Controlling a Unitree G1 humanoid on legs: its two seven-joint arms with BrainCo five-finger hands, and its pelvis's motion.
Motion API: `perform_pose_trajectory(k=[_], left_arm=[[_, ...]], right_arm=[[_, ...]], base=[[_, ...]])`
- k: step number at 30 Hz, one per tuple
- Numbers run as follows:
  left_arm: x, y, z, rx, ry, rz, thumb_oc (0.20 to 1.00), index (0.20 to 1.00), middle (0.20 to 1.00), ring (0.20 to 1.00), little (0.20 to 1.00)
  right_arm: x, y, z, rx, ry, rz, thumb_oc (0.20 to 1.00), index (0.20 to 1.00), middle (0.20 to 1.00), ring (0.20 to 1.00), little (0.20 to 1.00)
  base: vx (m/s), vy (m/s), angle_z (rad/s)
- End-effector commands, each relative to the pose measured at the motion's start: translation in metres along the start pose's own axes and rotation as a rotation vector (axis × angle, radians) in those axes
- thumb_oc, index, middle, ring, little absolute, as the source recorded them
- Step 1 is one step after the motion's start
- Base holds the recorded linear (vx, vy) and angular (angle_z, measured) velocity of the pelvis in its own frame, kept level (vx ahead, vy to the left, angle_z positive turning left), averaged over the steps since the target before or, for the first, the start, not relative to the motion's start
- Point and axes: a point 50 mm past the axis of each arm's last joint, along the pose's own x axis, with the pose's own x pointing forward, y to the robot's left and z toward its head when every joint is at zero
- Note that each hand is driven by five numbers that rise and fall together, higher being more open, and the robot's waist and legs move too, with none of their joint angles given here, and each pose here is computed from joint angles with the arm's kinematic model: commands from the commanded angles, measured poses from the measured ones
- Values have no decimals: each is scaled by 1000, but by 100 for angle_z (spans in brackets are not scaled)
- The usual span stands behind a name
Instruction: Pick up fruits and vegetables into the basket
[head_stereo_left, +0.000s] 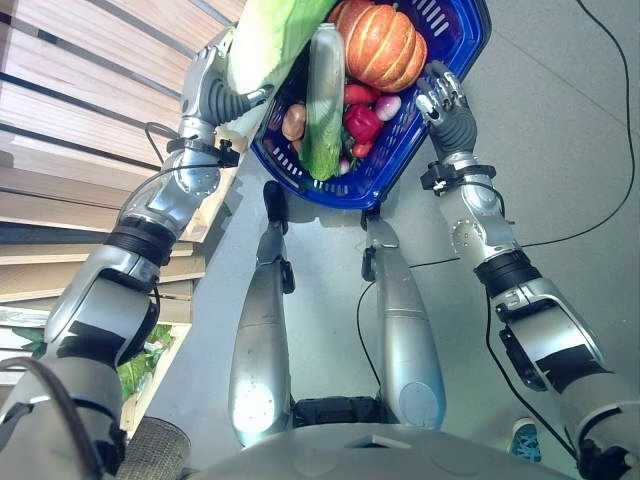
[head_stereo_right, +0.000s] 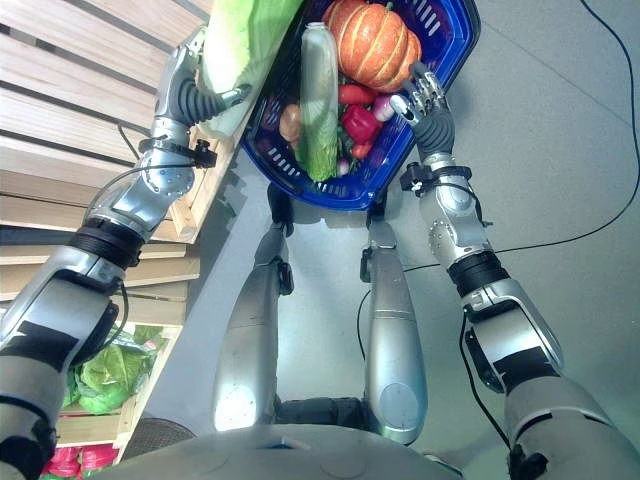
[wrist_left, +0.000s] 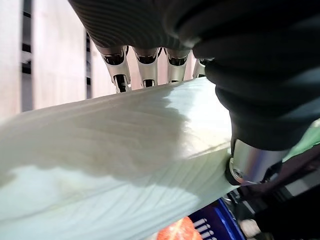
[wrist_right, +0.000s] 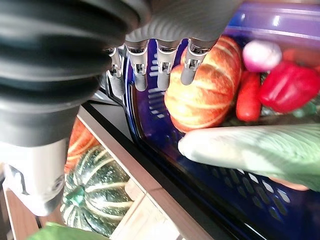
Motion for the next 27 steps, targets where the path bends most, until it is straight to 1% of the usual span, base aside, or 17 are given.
perform_pose_trajectory(k=[1, 11, 27], left_arm=[[6, -5, 35, -81, -184, -33, 200, 200, 200, 200, 200], [5, -22, 59, -81, -290, -161, 200, 200, 200, 200, 200], [-2, -43, 80, -112, -351, -333, 200, 200, 200, 200, 200]], right_arm=[[-6, 9, 7, 13, -34, 88, 1000, 1000, 1000, 1000, 1000], [-5, 28, 7, 37, -27, 169, 1000, 1000, 1000, 1000, 1000], [-6, 55, 13, 79, -57, 296, 1000, 1000, 1000, 1000, 1000]], base=[[0, 0, 0], [0, 0, 0], [0, 0, 0]])
